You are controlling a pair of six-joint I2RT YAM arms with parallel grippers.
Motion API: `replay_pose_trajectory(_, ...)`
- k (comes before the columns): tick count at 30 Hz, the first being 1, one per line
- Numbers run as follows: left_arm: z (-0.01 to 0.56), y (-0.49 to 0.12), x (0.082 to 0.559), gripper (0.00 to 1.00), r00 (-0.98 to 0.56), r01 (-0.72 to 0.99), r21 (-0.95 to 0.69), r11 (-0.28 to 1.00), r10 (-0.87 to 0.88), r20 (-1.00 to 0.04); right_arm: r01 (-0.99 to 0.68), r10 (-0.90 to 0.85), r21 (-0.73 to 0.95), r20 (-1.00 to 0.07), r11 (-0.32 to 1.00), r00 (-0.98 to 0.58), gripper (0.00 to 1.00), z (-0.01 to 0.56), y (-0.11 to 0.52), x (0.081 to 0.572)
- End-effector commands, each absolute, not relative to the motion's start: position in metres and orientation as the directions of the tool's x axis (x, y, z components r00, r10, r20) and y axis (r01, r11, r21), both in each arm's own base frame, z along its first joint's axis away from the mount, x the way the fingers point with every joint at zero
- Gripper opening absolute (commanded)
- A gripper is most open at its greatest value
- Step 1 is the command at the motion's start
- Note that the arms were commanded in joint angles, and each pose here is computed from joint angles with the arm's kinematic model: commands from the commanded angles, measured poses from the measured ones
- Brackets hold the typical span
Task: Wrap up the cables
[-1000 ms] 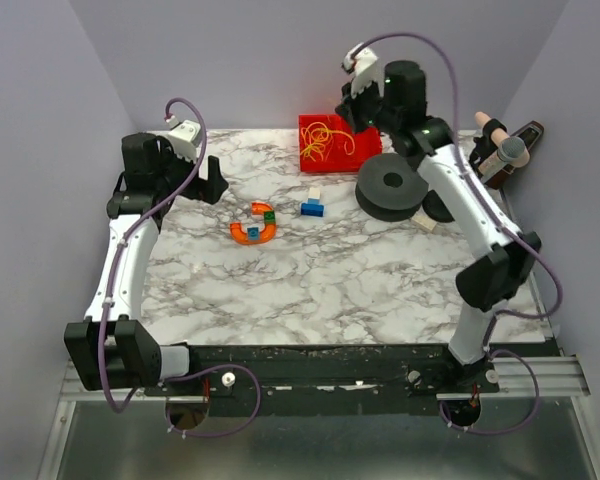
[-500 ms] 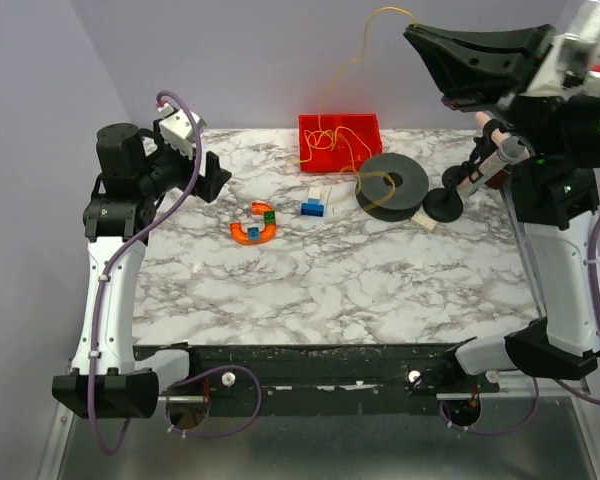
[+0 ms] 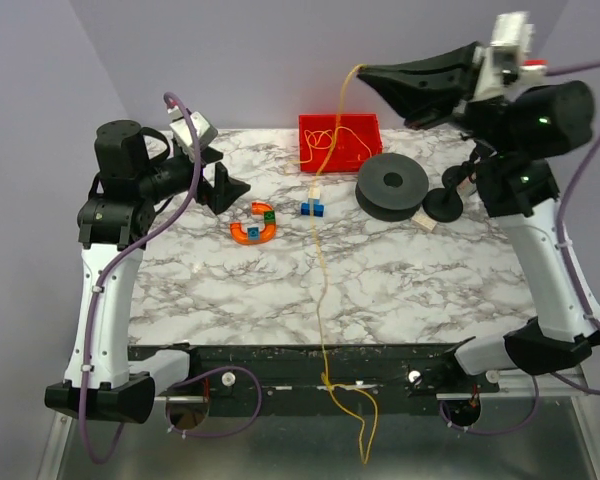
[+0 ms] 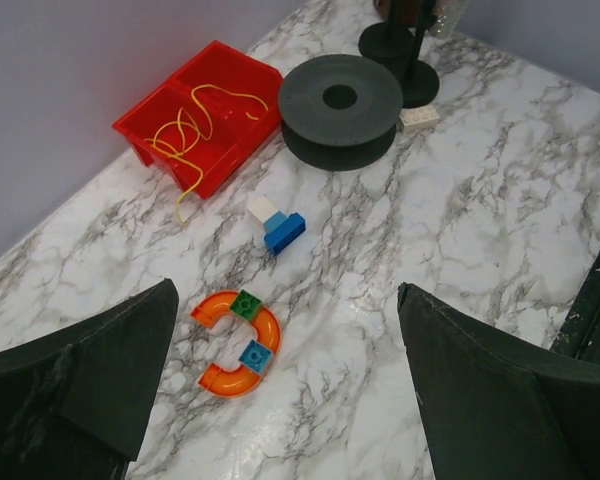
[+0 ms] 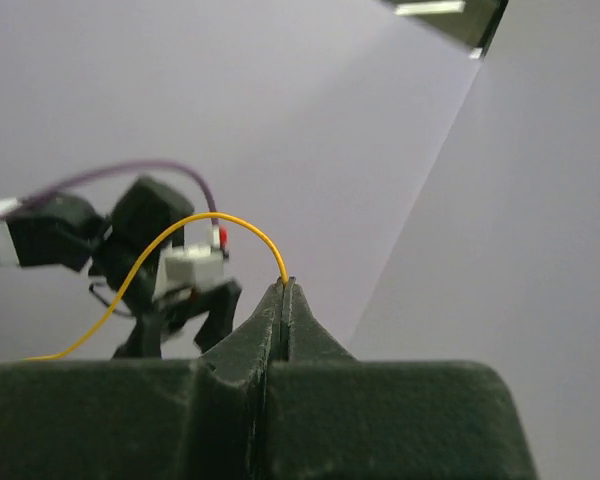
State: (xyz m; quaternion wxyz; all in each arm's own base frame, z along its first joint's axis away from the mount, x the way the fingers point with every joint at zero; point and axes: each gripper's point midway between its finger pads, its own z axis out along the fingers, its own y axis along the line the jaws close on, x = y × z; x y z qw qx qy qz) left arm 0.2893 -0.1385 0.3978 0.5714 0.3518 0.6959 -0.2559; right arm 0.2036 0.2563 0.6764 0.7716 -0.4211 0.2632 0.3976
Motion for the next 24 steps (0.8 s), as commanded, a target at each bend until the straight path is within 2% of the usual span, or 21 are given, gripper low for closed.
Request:
replay_pose_trajectory(1,0.432,-0.157,0.26,0.99,-0.071,0.856,0.001,0.517,0.119,-0.99,-0.901,0.27,-0.295,-0.883,0.318,0.384,0.01,0.598,0.295,0.262)
replay_pose_trajectory(7,0.43,-0.165,0.262,0.99,-0.116,0.87,-0.073,0.487,0.059,-0.991,-0.909,0.137,-0.203,-0.954,0.365,0.268,0.01,0.513,0.318,0.307)
replay_pose_trajectory(12,0.401,-0.16,0.296,0.99,-0.143,0.813,-0.065,0.579,0.09,-0.986,-0.934,0.093,-0.154,-0.977,0.323,0.194,0.01,0.475,0.333,0.319)
replay_pose_trajectory(16,0.372,-0.16,0.322,0.99,-0.154,0.759,-0.011,0.65,0.163,-0.974,-0.942,0.085,-0.145,-0.98,0.303,0.179,0.01,0.473,0.337,0.321)
replay_pose_trajectory(18,0.35,-0.168,0.329,0.99,-0.159,0.763,0.018,0.646,0.215,-0.964,-0.942,0.09,-0.145,-0.98,0.302,0.179,0.01,0.478,0.337,0.32)
replay_pose_trajectory(24,0.286,-0.153,0.36,0.97,-0.23,0.652,0.047,0.757,0.256,-0.939,-0.913,0.084,-0.136,-0.98,0.385,0.182,0.01,0.496,0.327,0.328)
